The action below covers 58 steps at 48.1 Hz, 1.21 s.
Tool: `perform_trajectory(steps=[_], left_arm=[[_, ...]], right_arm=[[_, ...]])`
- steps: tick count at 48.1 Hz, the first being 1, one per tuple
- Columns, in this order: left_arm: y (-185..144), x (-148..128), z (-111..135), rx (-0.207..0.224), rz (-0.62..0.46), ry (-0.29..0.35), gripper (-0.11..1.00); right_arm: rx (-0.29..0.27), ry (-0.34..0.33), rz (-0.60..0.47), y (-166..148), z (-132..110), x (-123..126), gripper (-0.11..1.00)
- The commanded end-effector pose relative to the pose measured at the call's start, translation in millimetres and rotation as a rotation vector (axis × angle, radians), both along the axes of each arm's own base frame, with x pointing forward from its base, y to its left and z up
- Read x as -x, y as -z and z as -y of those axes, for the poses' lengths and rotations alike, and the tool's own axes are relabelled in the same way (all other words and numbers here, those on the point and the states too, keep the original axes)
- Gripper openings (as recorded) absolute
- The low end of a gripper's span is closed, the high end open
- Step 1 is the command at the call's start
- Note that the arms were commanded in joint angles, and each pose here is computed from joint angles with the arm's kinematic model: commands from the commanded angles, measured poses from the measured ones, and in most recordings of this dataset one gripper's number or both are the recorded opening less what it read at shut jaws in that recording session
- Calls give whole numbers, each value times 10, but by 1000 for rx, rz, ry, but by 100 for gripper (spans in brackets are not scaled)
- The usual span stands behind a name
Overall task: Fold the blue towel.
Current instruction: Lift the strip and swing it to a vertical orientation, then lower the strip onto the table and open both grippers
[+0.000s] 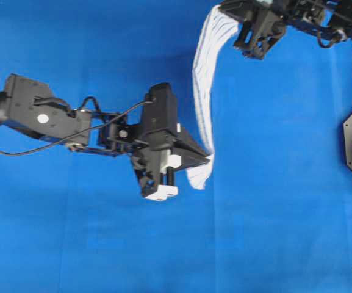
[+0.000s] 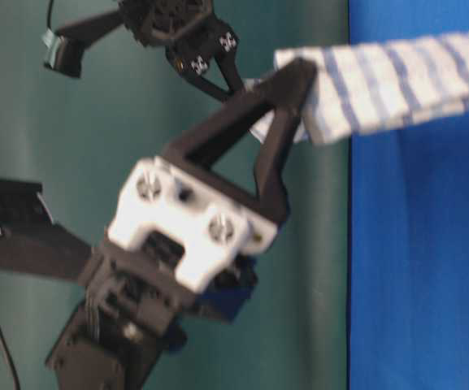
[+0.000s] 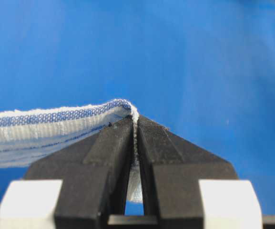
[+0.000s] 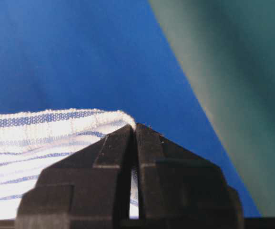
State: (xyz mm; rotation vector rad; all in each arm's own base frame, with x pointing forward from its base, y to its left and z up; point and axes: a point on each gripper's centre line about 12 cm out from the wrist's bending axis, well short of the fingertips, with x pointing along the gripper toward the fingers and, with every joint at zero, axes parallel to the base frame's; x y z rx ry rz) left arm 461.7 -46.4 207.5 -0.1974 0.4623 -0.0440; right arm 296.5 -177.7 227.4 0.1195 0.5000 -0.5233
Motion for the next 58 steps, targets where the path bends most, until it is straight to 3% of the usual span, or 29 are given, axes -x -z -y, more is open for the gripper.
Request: perform_trajectory(steps=[1, 18, 31, 39, 51, 58], left_arm=[[-169, -120, 26, 8, 58, 1, 2], [-51, -165, 99, 26, 71, 4, 2], [108, -43, 83, 104, 106, -33, 2], [198, 83, 69, 115, 119, -39, 2], [312, 320, 42, 181, 88, -72, 2], [370, 408, 44, 196, 66, -79, 2]], right_arm=[[28, 7, 39, -146, -7, 71, 1], [43, -9, -3, -105, 91, -75, 1], [20, -11, -50, 68, 262, -343, 1], [12, -19, -65, 157, 342, -519, 1], [17, -42, -67, 206, 384, -766, 1], [16, -52, -70, 246, 407, -889, 1]])
